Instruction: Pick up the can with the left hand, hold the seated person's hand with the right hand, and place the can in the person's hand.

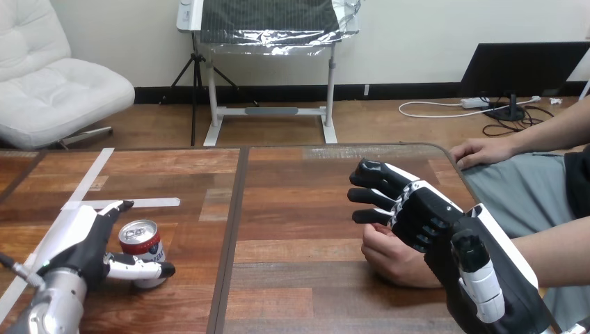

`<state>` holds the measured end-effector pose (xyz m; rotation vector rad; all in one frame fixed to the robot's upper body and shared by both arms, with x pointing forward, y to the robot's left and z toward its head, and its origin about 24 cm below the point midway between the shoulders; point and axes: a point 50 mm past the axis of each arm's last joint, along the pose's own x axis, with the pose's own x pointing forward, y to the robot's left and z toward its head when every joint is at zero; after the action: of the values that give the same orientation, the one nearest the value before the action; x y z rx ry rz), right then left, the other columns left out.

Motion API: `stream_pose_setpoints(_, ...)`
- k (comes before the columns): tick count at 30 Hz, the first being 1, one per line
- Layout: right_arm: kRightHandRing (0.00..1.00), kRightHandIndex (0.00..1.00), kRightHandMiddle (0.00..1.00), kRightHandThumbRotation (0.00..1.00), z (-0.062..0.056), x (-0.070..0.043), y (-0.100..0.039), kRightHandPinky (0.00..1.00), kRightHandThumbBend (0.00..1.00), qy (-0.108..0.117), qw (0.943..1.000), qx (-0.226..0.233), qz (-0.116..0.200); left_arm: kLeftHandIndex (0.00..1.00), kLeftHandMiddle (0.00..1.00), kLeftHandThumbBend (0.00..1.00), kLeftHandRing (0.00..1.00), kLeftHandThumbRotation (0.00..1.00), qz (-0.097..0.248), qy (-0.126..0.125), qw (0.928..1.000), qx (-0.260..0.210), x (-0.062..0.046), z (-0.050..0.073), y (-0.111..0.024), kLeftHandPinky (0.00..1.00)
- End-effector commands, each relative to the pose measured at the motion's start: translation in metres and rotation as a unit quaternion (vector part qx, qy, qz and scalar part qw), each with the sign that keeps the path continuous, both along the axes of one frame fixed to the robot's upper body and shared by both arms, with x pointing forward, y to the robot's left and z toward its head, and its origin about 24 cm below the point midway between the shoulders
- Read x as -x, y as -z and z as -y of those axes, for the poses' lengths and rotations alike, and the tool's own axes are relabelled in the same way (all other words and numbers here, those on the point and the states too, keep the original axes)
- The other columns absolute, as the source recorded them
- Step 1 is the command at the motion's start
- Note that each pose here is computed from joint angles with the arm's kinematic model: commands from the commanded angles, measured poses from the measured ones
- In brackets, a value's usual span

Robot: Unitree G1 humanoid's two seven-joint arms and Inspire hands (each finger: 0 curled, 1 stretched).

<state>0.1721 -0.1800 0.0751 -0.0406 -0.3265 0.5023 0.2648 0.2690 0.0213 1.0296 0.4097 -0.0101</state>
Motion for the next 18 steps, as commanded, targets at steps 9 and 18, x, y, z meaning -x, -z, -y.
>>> stream_pose_setpoints(9, 0.85, 0.87, 0.87, 0.97, 0.0005, -0.0071, -0.0199, 0.79, 0.83, -0.003, 0.9984, 0.004, 0.057, 0.9, 0.93, 0.89, 0.89, 0.27, 0.035, 0.022, 0.9988, -0.028, -0.0268, 0.0028, -0.0279, 0.69)
stream_pose_setpoints(18, 0.85, 0.86, 0.87, 0.97, 0.0006, -0.0068, -0.0206, 0.79, 0.84, -0.002, 0.9983, 0.004, 0.057, 0.89, 0.91, 0.87, 0.88, 0.25, 0.033, 0.02, 0.999, -0.023, -0.0305, 0.0039, -0.0283, 0.68)
